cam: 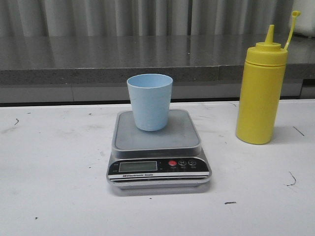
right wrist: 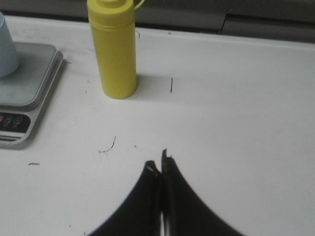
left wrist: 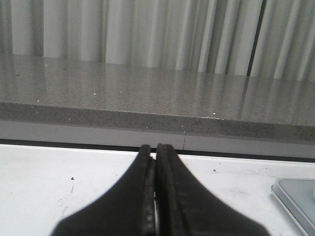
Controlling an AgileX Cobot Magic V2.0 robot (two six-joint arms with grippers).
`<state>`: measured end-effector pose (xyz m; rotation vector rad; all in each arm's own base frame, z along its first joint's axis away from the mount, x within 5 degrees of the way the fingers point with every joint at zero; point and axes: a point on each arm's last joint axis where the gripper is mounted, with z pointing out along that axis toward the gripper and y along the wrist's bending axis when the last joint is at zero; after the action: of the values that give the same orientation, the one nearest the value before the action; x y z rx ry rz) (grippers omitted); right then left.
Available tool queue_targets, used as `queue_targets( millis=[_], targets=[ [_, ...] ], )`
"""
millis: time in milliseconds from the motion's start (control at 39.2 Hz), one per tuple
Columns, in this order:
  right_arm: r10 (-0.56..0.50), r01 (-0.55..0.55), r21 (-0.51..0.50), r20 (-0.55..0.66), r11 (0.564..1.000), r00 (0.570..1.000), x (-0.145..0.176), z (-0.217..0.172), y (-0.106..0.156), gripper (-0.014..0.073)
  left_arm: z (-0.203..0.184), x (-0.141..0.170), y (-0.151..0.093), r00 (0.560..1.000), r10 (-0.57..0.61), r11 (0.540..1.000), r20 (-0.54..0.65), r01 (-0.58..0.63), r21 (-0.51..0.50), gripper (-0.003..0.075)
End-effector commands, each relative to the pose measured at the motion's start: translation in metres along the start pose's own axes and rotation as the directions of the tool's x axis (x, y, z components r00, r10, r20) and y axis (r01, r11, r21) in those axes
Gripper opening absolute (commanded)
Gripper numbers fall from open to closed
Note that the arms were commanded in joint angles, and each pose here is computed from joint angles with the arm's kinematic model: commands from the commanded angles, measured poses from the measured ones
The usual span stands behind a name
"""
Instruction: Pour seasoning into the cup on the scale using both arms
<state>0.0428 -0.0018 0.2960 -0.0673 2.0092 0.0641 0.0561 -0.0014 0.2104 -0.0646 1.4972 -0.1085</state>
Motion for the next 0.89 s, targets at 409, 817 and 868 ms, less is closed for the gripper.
queue_targets(
  millis=[409,817,868],
  targets=[
    [-0.006,0.043,-0.055,0.538,0.998,0.843,0.069,0.045,0.008,-0.0122,-0.001,-0.001,0.0,0.997,-0.012,1.0,0.075,0.011,0.005,-0.002],
    [-0.003,0.046,-0.062,0.563,0.997,0.826,0.07,0.045,0.008,-0.0122,-0.001,-0.001,0.0,0.997,-0.012,1.0,0.075,0.011,0.005,-0.002],
    [-0.003,0.046,-0.062,0.562,0.997,0.827,0.07,0.045,0.008,-0.0122,-0.001,-0.001,0.0,0.997,-0.012,1.0,0.075,0.011,0.005,-0.002]
  ],
)
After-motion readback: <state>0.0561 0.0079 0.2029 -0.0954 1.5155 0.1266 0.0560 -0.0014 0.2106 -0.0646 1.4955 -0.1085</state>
